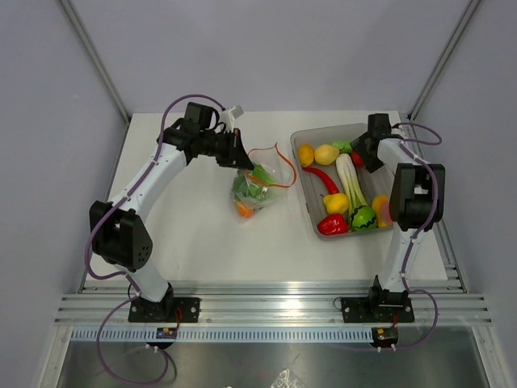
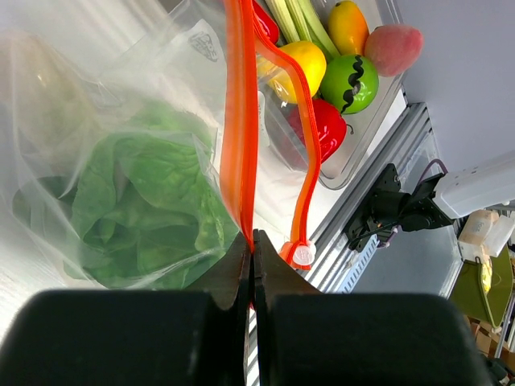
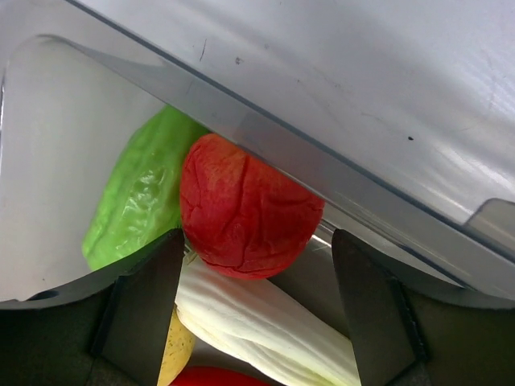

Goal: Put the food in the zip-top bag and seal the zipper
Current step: Pick up the fake fruit from the bin.

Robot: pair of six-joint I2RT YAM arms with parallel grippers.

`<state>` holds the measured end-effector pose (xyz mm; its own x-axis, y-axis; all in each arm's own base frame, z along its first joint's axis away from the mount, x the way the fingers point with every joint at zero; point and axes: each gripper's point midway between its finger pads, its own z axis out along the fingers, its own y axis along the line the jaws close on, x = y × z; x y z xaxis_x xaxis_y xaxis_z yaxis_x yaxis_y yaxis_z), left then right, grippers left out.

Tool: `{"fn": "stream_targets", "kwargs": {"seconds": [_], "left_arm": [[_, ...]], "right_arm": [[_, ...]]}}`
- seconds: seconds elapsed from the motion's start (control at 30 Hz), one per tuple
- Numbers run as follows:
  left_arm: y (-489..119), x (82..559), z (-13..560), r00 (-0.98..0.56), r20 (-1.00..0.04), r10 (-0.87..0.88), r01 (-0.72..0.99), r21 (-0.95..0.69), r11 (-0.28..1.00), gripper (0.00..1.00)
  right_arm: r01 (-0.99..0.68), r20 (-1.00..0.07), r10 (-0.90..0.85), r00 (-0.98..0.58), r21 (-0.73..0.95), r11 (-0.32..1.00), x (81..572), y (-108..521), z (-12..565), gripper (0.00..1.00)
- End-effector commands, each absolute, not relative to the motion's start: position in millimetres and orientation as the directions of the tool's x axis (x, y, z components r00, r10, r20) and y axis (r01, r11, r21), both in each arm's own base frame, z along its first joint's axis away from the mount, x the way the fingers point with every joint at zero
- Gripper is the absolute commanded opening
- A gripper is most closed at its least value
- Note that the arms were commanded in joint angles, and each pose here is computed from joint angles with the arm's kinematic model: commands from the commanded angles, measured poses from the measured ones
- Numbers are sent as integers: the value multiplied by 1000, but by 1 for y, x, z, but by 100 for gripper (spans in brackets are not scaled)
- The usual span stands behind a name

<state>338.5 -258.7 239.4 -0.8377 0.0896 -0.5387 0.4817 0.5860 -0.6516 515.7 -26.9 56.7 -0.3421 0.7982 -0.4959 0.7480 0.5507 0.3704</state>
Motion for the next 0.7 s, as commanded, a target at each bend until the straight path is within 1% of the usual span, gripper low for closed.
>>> {"fn": "stream_targets", "kwargs": {"seconds": [0.0, 0.07, 0.1, 0.13, 0.17, 0.2, 0.23, 0.27, 0.37, 0.53, 0.67], "left_arm": [[-264, 345, 255, -798, -596, 93, 537, -633, 558, 0], [-264, 345, 254, -798, -596, 93, 537, -633, 558, 0], [-264, 345, 255, -797, -597, 92, 538, -633, 557, 0], [-264, 345, 255, -799, -595, 91, 536, -634, 557, 0], [-264, 345, 255, -799, -595, 91, 536, -635, 556, 0], [-264, 345, 255, -799, -594, 90, 534, -634, 559, 0], [-264, 345, 255, -799, -595, 90, 535, -634, 559, 0], [-264, 345, 253, -799, -594, 92, 535, -633, 559, 0], [-264, 345, 251, -803, -589, 89, 528, -634, 565, 0], [-264, 346, 247, -809, -583, 81, 518, -639, 568, 0], [-265, 348, 248, -811, -581, 76, 514, -643, 568, 0]], "right_arm": [[740, -500, 814, -296, 419, 527, 530, -28, 60, 81], [738, -498, 816, -294, 424, 525, 532, -27, 60, 78], [739, -495, 817, -295, 425, 524, 531, -27, 58, 73], [736, -499, 819, -284, 433, 520, 532, -27, 62, 62], [737, -503, 818, -280, 433, 519, 531, -28, 64, 54], [743, -509, 816, -275, 427, 516, 527, -30, 63, 48], [725, -523, 812, -257, 452, 520, 529, -31, 78, 40], [725, -527, 810, -257, 449, 522, 524, -31, 78, 36], [700, -562, 791, -242, 463, 544, 516, -33, 104, 34], [646, -611, 758, -227, 488, 587, 497, -34, 149, 33], [591, -623, 731, -279, 488, 642, 473, -24, 165, 31]]}}
